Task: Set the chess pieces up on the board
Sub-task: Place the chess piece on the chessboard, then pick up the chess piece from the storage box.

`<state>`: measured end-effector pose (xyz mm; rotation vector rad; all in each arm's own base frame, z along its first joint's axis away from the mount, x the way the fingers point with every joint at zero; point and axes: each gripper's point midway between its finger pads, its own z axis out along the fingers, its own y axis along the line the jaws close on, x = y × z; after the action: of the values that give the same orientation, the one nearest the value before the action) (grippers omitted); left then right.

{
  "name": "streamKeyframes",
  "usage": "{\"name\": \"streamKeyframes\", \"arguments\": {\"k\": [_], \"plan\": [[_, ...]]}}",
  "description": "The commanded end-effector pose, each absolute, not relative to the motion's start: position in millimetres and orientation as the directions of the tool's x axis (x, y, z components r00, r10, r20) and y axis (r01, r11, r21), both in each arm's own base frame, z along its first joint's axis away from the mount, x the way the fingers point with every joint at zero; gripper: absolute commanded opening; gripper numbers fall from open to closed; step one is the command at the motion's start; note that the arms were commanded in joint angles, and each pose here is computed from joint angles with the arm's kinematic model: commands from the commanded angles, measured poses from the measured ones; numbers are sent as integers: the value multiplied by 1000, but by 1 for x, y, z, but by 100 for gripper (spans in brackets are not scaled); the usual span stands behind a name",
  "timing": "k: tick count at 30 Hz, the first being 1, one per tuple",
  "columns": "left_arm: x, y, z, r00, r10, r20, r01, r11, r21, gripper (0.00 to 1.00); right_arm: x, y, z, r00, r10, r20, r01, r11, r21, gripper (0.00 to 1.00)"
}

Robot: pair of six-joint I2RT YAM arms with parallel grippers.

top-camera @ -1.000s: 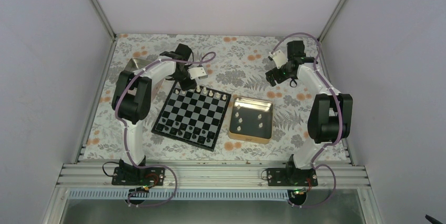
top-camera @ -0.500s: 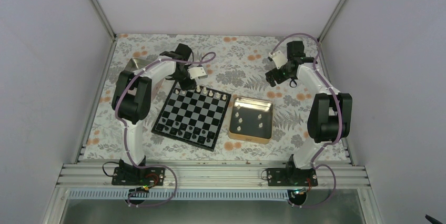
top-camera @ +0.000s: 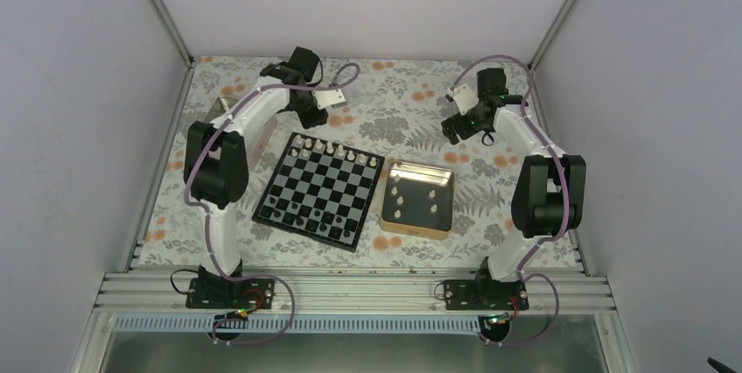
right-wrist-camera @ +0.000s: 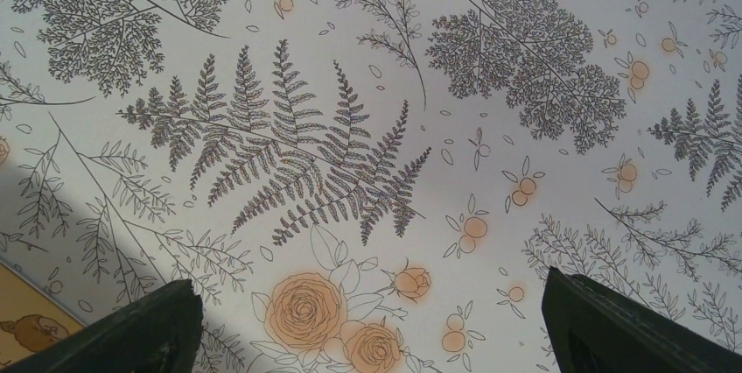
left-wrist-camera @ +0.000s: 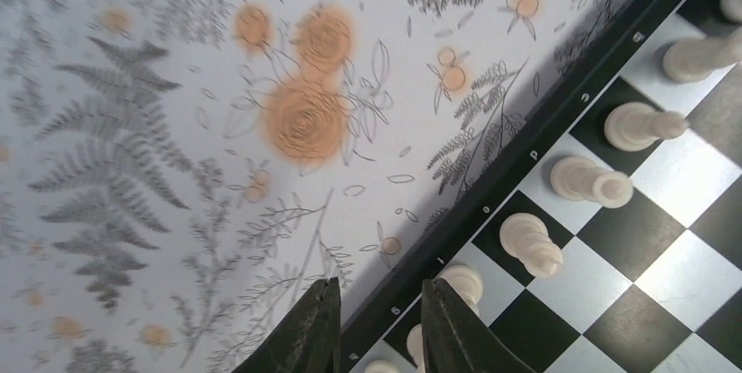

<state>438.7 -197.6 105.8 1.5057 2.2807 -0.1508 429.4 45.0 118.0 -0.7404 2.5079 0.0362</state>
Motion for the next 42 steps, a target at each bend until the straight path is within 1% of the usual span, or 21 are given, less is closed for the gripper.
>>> {"name": "streamKeyframes", "arguments": {"k": [1,6,9,15,19,25,28,30,31,36,42], "plan": [[429,-203,159,-286,865,-412,912,378,160,25,426,52,114,-706,-518,-483,-539,835,-108,100],[405,-236,207,-199,853,-483,938,309,158,26,426,52,113,-706,-519,-482,-540,835,-107,100],[386,-267,212,-139,861,-489,955,248,165,29,427,52,114,-705,-519,-483,-540,835,-108,100],[321,-347,170,11,907,-420,991,47,128,32,427,49,111,-712,-515,-477,-529,840,-119,100],[299,-377,135,68,924,-377,995,-34,96,32,427,49,111,-712,-515,-477,-531,840,-114,100],[279,-405,110,118,925,-361,993,-105,55,33,427,49,111,-712,-514,-478,-532,840,-111,100],[270,-412,95,140,930,-341,990,-134,40,37,427,50,110,-711,-516,-478,-533,839,-111,100],[262,-416,89,153,928,-341,988,-155,22,44,427,49,111,-711,-516,-479,-532,839,-114,100],[258,-419,88,160,925,-345,986,-165,17,45,427,50,110,-711,-517,-477,-533,839,-114,100],[244,-429,81,186,919,-348,980,-198,0,46,427,49,109,-713,-515,-475,-532,839,-111,100],[236,-430,58,203,929,-310,975,-219,-17,46,428,50,112,-709,-512,-484,-531,840,-111,100]]}}
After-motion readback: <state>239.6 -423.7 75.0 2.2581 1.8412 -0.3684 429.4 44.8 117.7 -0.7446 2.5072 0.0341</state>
